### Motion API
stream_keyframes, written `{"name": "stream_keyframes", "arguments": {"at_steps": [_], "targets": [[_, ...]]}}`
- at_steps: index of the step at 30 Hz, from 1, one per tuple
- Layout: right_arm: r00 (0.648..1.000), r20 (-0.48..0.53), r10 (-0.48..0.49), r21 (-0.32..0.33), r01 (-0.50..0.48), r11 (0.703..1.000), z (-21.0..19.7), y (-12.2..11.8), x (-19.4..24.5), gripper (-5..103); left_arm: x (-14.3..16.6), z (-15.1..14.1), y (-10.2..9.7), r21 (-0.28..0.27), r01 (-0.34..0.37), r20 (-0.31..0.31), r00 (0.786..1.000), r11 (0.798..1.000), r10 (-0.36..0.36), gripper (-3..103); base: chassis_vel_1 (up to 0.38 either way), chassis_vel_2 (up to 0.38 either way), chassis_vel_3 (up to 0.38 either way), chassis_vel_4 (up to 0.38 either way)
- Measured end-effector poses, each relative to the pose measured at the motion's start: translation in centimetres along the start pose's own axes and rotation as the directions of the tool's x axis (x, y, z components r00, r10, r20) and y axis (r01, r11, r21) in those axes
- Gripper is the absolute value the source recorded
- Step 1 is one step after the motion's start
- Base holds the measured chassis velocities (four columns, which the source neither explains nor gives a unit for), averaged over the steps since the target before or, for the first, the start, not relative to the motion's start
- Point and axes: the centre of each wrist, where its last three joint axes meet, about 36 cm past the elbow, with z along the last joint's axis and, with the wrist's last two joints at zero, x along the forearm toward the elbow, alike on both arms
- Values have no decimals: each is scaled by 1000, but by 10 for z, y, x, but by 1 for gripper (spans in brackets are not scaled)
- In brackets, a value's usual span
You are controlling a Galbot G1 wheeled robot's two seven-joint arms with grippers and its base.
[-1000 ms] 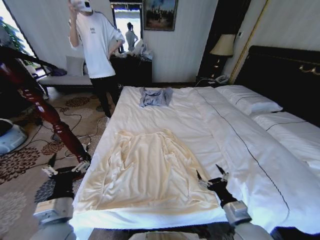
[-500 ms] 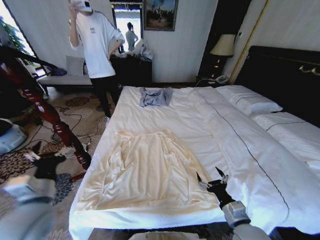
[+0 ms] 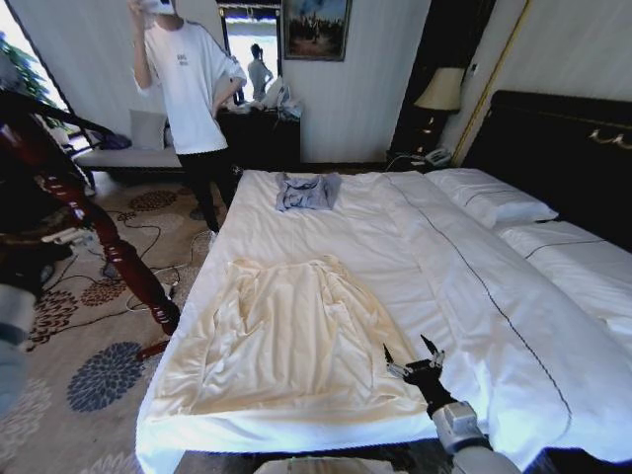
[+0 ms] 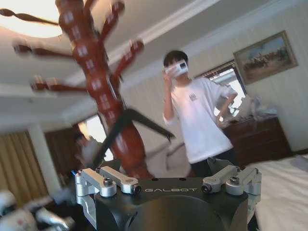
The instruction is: Pick up the clothes from the bed and hang them on the clothes hanger.
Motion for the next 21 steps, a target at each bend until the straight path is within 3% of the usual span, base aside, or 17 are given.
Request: {"name": "stream_keyframes", "arguments": {"at_steps": [2, 6, 13, 18, 21], "targets": [[1000, -4, 2, -6, -2, 1000, 1, 2, 0, 100, -3, -23, -1, -48, 24, 49, 999, 999, -22, 100, 0, 0, 0, 0], [1000, -7, 8, -12, -8, 1000, 2, 5, 0, 100, -6, -49, -11, -78, 32, 97, 995, 996, -25, 100, 0, 0, 0, 0], [1000, -8, 19, -15, -19, 1000, 1, 5, 3, 100, -16, -50, -18, -136, 32, 116, 993, 990, -16, 100, 0, 0, 0, 0], [1000, -5, 28, -19, -28, 999, 0, 5, 4, 100, -37, -37, -3, -180, 116, 107, 989, 977, -98, 102, 0, 0, 0, 0], [1000, -5, 26, -19, -26, 999, 0, 6, 4, 100, -45, -34, 16, -205, 170, 108, 983, 964, -150, 99, 0, 0, 0, 0]]}}
